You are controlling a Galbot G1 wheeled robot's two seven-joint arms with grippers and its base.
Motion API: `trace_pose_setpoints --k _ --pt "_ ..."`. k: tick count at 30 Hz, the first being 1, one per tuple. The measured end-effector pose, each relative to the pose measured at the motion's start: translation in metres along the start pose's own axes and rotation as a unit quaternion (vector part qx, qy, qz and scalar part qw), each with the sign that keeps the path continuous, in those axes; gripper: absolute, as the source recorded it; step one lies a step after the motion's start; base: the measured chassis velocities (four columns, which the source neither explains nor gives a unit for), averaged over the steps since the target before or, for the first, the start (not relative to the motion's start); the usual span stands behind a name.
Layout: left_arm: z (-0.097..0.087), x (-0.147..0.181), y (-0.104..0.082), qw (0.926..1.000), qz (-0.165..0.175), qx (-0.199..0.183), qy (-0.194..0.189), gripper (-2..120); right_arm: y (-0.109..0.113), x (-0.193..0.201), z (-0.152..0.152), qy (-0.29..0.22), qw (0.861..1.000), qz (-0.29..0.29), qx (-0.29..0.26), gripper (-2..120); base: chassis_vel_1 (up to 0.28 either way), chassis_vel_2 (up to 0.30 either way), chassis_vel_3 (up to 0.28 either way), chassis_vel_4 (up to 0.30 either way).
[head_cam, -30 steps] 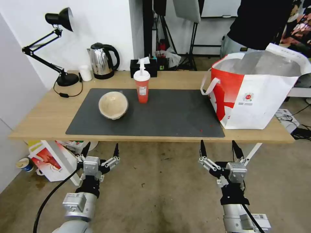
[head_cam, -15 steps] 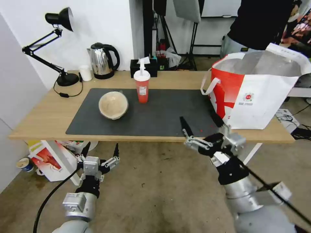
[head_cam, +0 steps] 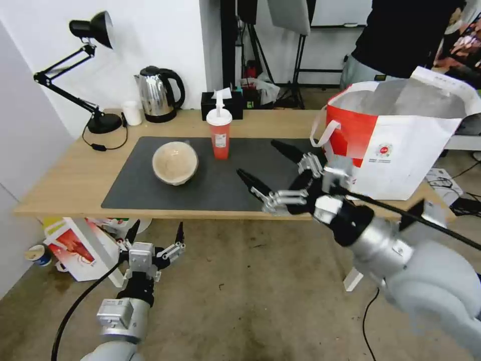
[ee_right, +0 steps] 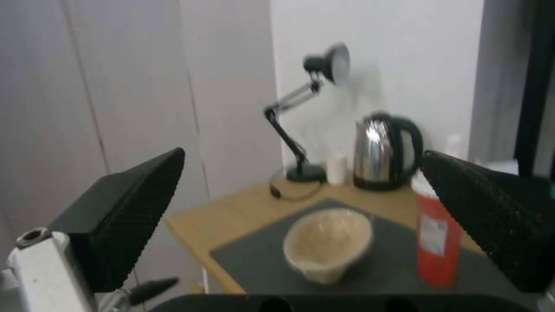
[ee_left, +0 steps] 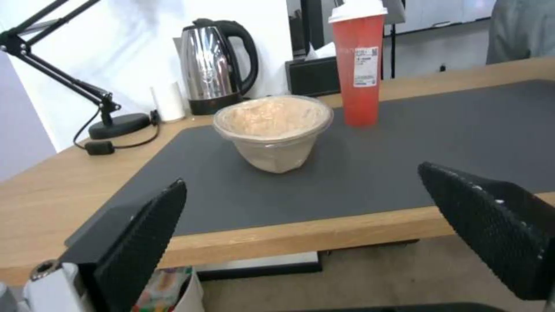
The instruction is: Pick up the trash from the table and place it into the takeout bag.
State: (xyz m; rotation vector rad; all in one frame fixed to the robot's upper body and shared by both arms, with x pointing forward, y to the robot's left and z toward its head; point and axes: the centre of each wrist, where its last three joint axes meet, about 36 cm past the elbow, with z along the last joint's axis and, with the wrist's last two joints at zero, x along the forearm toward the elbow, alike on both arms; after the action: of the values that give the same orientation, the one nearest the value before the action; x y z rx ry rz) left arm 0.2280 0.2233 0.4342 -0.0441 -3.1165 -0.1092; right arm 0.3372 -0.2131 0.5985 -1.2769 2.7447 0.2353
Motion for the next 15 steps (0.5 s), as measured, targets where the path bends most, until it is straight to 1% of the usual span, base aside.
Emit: trace_pose_setpoints --k 2,4,5,8,9,12,13,15 --pt "0.000 0.000 0.000 1.0000 0.000 0.000 0.000 100 -0.002 -0.005 0.001 0.009 1.000 0.006 -0.001 100 0.000 0.000 0.000 0.000" --pt "0.000 0.000 0.000 1.0000 0.000 0.000 0.000 100 -0.010 -0.018 0.000 0.030 0.999 0.031 0.005 100 0.000 0.000 0.000 0.000" --pt "0.000 0.000 0.000 1.0000 0.000 0.000 0.000 100 -0.010 -0.018 0.000 0.030 0.999 0.031 0.005 100 0.000 0.000 0.000 0.000" --pt "0.000 0.000 0.000 1.0000 0.000 0.000 0.000 100 -0.021 -0.039 -0.005 0.038 0.998 0.055 0.006 100 0.000 0.000 0.000 0.000" --pt "0.000 0.000 0.000 1.0000 0.000 0.000 0.000 100 -0.021 -0.039 -0.005 0.038 0.998 0.055 0.006 100 0.000 0.000 0.000 0.000" --pt "0.000 0.000 0.000 1.0000 0.000 0.000 0.000 100 -0.035 -0.062 -0.008 0.046 0.996 0.071 0.000 100 0.000 0.000 0.000 0.000" --pt "0.000 0.000 0.000 1.0000 0.000 0.000 0.000 100 -0.035 -0.062 -0.008 0.046 0.996 0.071 0.000 100 0.000 0.000 0.000 0.000" --pt "0.000 0.000 0.000 1.0000 0.000 0.000 0.000 100 -0.045 -0.075 -0.006 0.055 0.996 0.073 -0.010 100 0.000 0.000 0.000 0.000"
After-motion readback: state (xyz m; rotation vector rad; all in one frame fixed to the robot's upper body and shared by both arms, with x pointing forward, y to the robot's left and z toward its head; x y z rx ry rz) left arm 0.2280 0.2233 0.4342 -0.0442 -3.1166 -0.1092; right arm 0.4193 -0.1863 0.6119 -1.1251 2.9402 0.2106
